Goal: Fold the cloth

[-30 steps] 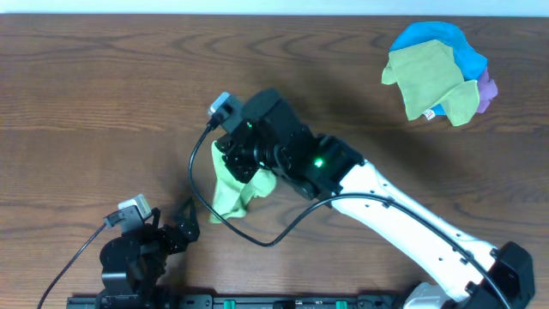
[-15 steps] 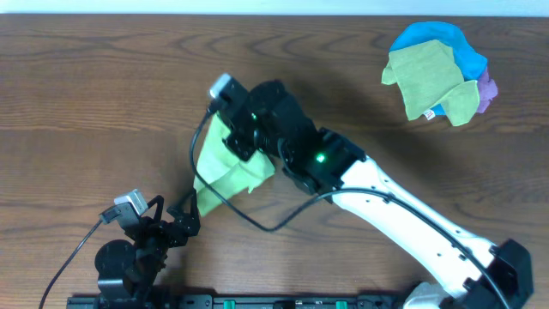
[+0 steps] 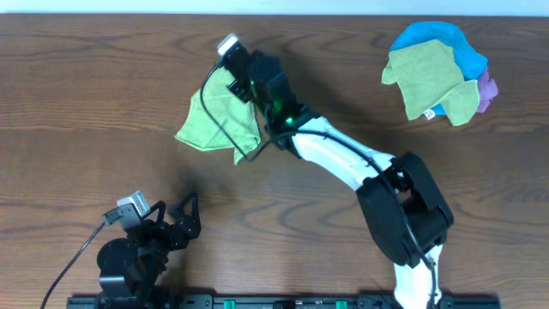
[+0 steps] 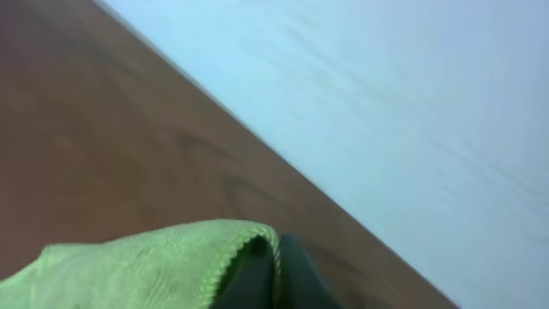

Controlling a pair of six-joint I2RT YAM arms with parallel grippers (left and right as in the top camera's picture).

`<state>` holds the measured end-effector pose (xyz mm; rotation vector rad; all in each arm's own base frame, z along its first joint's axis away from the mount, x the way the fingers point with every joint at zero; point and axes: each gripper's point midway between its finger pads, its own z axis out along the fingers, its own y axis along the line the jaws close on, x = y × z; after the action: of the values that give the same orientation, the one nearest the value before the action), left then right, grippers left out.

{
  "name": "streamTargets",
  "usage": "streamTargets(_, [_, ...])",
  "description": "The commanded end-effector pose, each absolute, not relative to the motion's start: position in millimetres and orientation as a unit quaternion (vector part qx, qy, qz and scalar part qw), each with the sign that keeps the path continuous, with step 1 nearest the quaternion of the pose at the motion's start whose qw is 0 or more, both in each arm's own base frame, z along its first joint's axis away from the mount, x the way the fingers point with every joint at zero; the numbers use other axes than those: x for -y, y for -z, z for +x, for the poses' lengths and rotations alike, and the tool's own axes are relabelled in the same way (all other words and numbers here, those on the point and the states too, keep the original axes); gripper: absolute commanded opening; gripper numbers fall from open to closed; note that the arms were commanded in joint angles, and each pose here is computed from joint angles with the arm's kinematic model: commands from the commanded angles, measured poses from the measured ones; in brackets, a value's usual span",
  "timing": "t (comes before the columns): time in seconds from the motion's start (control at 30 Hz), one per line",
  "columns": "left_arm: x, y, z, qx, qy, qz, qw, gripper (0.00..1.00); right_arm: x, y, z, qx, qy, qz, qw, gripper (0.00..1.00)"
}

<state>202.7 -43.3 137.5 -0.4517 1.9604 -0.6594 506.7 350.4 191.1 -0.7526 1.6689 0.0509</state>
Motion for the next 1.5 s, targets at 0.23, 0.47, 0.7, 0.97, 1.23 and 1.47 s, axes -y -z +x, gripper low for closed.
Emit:
streamTargets(0.23, [34, -145, 203, -0.800, 0.254, -0.201, 0.505, 0.95, -286, -209, 520, -0.757, 0.132, -0.232, 0.597, 0.88])
streamTargets(0.47, [31, -145, 204, -0.799, 0.248, -0.205, 0.507, 0.96, -297, -149, 479, -0.850, 0.000, -0.252, 0.463, 0.90])
streamTargets(0.7, [32, -144, 204, -0.800, 0.248, -0.206, 0.506, 0.95, -333, -142, 481, -0.837, -0.137, -0.264, 0.460, 0.80])
streamTargets(0.97, [34, -144, 203, -0.801, 0.253, -0.203, 0.504, 0.95, -355, -116, 517, -0.849, -0.214, -0.217, 0.431, 0.79])
streamTargets(1.23, [36, -144, 203, -0.801, 0.258, -0.199, 0.502, 0.95, -380, -95, 544, -0.866, -0.238, -0.202, 0.390, 0.78])
streamTargets(1.47, [36, -144, 203, -0.801, 0.258, -0.199, 0.502, 0.95, -376, -79, 536, -0.886, -0.232, -0.191, 0.354, 0.74])
